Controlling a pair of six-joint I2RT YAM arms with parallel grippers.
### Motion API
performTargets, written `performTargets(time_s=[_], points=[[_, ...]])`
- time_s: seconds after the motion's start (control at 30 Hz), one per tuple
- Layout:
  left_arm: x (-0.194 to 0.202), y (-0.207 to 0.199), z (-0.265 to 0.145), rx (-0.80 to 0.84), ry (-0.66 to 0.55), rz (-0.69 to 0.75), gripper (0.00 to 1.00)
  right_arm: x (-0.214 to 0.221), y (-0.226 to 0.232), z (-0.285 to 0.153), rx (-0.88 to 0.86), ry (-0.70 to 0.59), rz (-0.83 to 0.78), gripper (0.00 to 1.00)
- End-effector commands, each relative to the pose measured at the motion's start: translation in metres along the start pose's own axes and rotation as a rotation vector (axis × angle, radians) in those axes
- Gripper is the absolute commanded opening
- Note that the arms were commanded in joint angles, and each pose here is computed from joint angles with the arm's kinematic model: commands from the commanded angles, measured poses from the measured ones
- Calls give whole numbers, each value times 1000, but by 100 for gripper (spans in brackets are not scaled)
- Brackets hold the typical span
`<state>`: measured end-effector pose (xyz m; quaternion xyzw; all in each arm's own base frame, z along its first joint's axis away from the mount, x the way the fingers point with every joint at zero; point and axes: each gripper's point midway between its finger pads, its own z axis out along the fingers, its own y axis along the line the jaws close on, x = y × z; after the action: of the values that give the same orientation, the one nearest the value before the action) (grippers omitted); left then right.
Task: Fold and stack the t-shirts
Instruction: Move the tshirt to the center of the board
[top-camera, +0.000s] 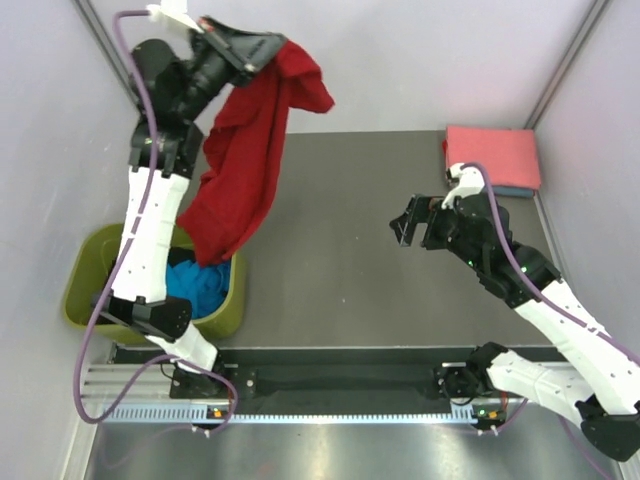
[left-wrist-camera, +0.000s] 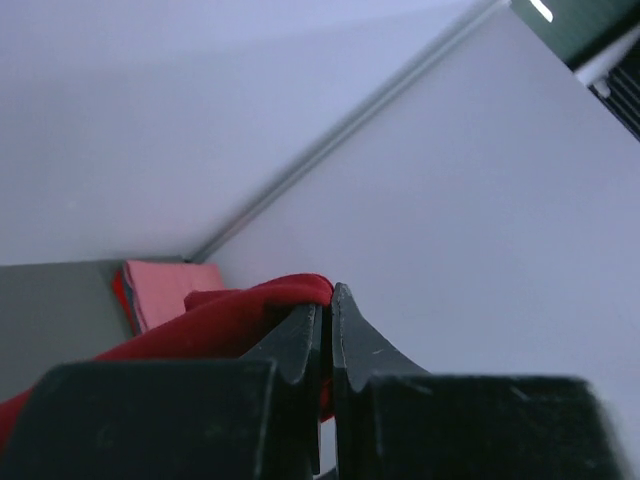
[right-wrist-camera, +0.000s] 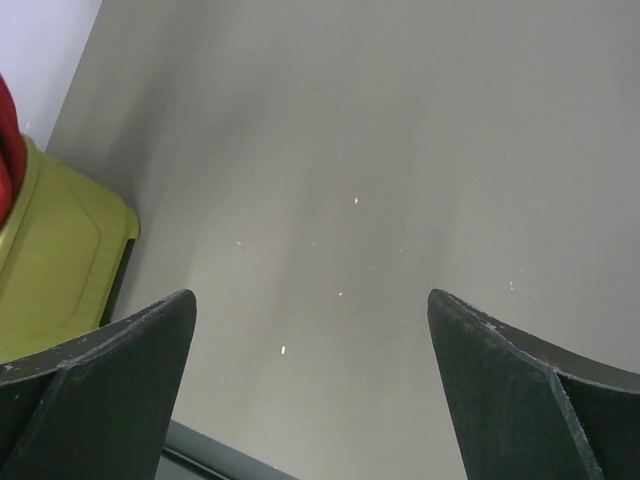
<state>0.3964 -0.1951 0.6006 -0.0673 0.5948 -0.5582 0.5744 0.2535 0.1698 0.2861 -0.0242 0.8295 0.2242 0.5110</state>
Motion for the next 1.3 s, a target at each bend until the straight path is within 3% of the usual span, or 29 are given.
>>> performTargets(time_s=[0.0, 0.2, 0.47, 0.67, 0.87, 1.03, 1.13, 1.17, 1.2, 1.27], points=[[32, -74, 4, 244, 51, 70, 0, -24, 2, -13, 1, -85, 36, 100], [98, -79, 40, 308, 159, 43, 0, -24, -12, -26, 55, -121, 84, 100], [150, -91, 57, 343, 216, 33, 0, -31, -27, -50, 96, -204, 121, 100], [191, -75, 71, 308, 278, 33, 0, -38, -33, -63, 108, -254, 152, 100], [257, -29, 82, 228, 415, -35, 0, -32, -42, -69, 129, -272, 165, 100], [335, 6, 83, 185, 566, -50, 0, -28, -52, -71, 169, -279, 151, 100], [379, 51, 79, 109, 664, -50, 1, -24, -58, -70, 200, -271, 138, 100], [400, 77, 77, 53, 709, -45, 5, -22, -62, -70, 219, -268, 140, 100], [410, 93, 76, 30, 736, 6, 17, -17, -66, -67, 238, -258, 143, 100], [432, 135, 61, -110, 840, 56, 27, -11, -71, -63, 263, -248, 156, 100]])
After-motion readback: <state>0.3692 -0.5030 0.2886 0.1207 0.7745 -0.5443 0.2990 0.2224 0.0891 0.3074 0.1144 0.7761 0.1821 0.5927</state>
